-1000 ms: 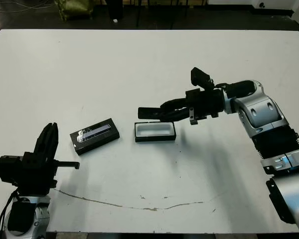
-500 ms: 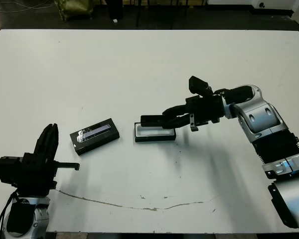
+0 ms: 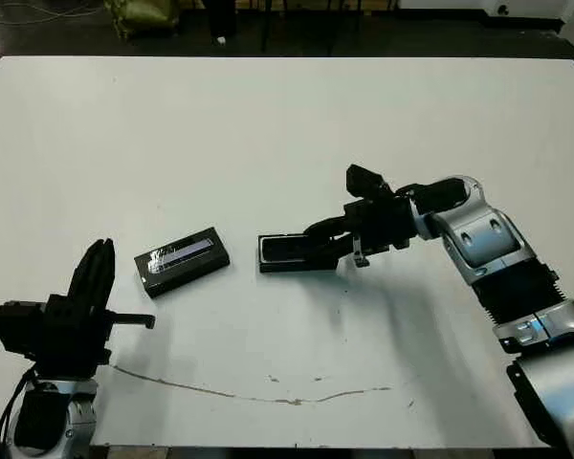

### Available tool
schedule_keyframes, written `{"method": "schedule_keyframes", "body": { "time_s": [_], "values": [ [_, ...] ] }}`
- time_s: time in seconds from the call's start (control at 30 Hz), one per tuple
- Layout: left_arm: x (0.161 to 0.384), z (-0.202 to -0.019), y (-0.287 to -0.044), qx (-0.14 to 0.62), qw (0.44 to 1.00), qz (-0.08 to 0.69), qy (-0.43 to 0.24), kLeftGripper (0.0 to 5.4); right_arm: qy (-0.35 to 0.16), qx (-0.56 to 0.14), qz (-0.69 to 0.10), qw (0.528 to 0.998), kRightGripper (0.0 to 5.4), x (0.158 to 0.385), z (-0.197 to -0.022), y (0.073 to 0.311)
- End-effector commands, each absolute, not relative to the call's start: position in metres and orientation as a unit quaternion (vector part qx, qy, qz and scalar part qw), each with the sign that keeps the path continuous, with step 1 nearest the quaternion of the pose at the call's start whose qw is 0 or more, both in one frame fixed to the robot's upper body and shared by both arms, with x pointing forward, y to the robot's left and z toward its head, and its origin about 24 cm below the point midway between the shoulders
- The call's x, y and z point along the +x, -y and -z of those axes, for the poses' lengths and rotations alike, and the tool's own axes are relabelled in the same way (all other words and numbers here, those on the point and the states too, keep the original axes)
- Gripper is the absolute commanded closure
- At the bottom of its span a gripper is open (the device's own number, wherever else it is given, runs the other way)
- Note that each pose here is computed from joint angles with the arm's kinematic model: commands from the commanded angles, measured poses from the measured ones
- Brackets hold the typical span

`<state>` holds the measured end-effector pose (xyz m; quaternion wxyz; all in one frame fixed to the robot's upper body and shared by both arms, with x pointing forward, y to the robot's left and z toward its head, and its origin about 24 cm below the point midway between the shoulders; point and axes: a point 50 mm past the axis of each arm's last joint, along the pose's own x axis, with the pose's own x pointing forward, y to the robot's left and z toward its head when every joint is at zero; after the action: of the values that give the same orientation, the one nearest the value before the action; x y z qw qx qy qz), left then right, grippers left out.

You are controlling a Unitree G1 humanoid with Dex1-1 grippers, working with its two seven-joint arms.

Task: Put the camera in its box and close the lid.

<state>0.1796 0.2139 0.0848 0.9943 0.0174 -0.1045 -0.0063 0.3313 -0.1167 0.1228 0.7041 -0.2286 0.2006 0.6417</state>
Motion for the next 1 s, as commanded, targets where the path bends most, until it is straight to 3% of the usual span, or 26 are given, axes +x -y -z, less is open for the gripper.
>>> {"method": "schedule_keyframes", "body": {
  "time_s": [0.03,1.0],
  "values": [
    [0.178,-0.079,-0.215,0.015,0.996,0.004,0.089,5.40,-0.207,-0.235,-0.641,0.701,5.05,0.331,-0.118,0.116],
    [0.179,-0.080,-0.215,0.014,0.997,0.009,0.082,5.40,-0.183,-0.238,-0.620,0.725,5.05,0.341,-0.143,0.129]
  ]
}}
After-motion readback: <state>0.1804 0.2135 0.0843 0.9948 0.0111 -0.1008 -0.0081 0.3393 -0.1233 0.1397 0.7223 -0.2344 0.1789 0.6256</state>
